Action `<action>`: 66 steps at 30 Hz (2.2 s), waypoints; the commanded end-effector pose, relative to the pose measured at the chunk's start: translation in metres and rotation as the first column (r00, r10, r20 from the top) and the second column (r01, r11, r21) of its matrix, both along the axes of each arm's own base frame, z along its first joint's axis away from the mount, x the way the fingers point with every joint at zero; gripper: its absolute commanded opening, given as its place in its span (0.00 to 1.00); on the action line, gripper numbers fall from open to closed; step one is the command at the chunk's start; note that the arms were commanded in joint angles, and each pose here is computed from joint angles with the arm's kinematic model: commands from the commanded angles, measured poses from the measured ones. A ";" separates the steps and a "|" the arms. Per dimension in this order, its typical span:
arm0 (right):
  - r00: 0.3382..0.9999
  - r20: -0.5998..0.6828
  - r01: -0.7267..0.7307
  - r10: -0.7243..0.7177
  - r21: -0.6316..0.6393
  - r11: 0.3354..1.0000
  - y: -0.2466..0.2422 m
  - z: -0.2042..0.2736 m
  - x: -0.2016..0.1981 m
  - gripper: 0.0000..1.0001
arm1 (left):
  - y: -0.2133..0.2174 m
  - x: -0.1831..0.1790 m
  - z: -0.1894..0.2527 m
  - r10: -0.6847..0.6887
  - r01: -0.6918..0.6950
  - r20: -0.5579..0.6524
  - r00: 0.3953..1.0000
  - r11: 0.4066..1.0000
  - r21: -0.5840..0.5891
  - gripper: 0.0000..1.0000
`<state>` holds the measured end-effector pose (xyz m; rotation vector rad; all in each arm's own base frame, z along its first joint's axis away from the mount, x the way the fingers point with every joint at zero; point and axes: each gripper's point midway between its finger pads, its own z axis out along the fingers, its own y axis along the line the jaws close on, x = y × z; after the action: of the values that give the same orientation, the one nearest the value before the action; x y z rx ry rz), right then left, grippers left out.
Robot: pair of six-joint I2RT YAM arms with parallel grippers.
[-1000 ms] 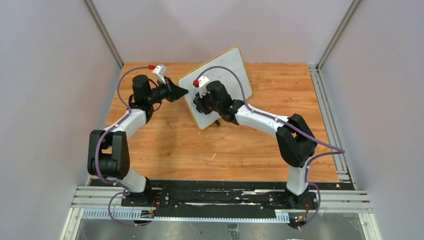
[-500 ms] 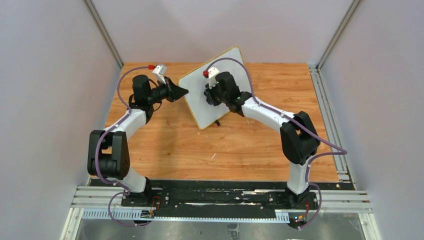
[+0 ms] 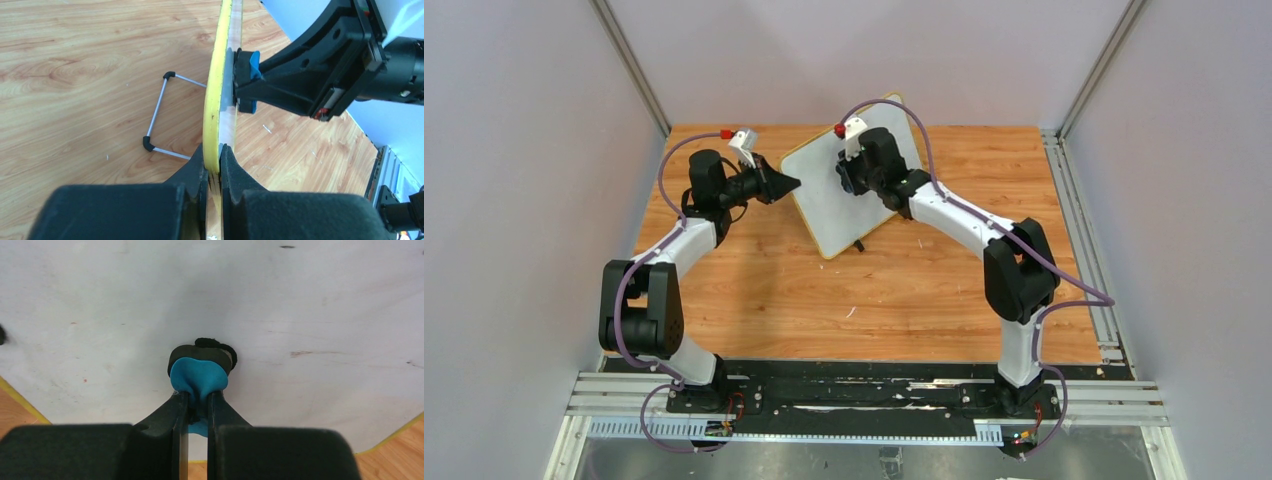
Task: Erase the whiteboard
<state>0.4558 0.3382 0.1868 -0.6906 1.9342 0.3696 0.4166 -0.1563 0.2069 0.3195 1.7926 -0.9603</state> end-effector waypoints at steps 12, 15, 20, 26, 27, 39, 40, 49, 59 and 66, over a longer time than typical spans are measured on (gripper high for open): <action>0.982 -0.035 -0.187 0.187 0.005 0.982 0.081 -0.019 -0.073 0.01 | 0.010 0.001 -0.041 0.004 -0.007 0.017 1.000 0.985 0.173 0.00; 0.986 -0.030 -0.162 0.161 -0.021 0.987 0.074 -0.026 -0.071 0.01 | 0.010 0.001 -0.041 0.002 -0.005 0.018 1.000 0.985 0.172 0.00; 0.994 -0.032 -0.109 0.108 -0.057 0.992 0.053 -0.034 -0.051 0.01 | 0.010 0.000 -0.041 0.001 -0.004 0.017 1.000 0.985 0.172 0.00; 0.998 -0.057 -0.026 0.023 -0.057 0.998 0.015 -0.042 -0.019 0.01 | 0.011 0.001 -0.040 0.004 -0.007 0.019 1.000 0.985 0.173 0.00; 0.998 -0.055 -0.015 0.012 -0.058 0.998 0.010 -0.041 -0.015 0.01 | 0.011 0.000 -0.041 0.004 -0.007 0.019 1.000 0.985 0.175 0.00; 0.996 -0.029 0.077 -0.079 -0.073 0.994 -0.031 -0.029 0.011 0.01 | 0.010 0.000 -0.041 0.004 -0.007 0.018 1.000 0.984 0.177 0.00; 0.996 -0.025 0.082 -0.084 -0.077 0.994 -0.032 -0.028 0.012 0.01 | 0.011 0.000 -0.040 0.003 -0.007 0.022 1.000 0.984 0.178 0.00; 1.000 -0.019 0.022 -0.022 -0.005 1.000 -0.008 0.003 0.015 0.01 | 0.010 0.000 -0.044 0.001 -0.003 0.012 1.000 0.984 0.179 0.00; 0.995 -0.011 -0.100 0.100 0.021 0.995 0.050 0.020 -0.003 0.01 | 0.010 0.000 -0.043 0.001 -0.003 0.014 1.000 0.984 0.178 0.00; 0.985 -0.024 -0.173 0.173 0.011 0.985 0.082 0.011 -0.026 0.01 | 0.009 0.000 -0.043 0.000 -0.003 0.015 1.000 0.984 0.179 0.00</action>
<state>0.4571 0.3777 0.2152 -0.7443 1.9100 0.4104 0.4184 -0.1538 0.2033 0.2966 1.8117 -0.9442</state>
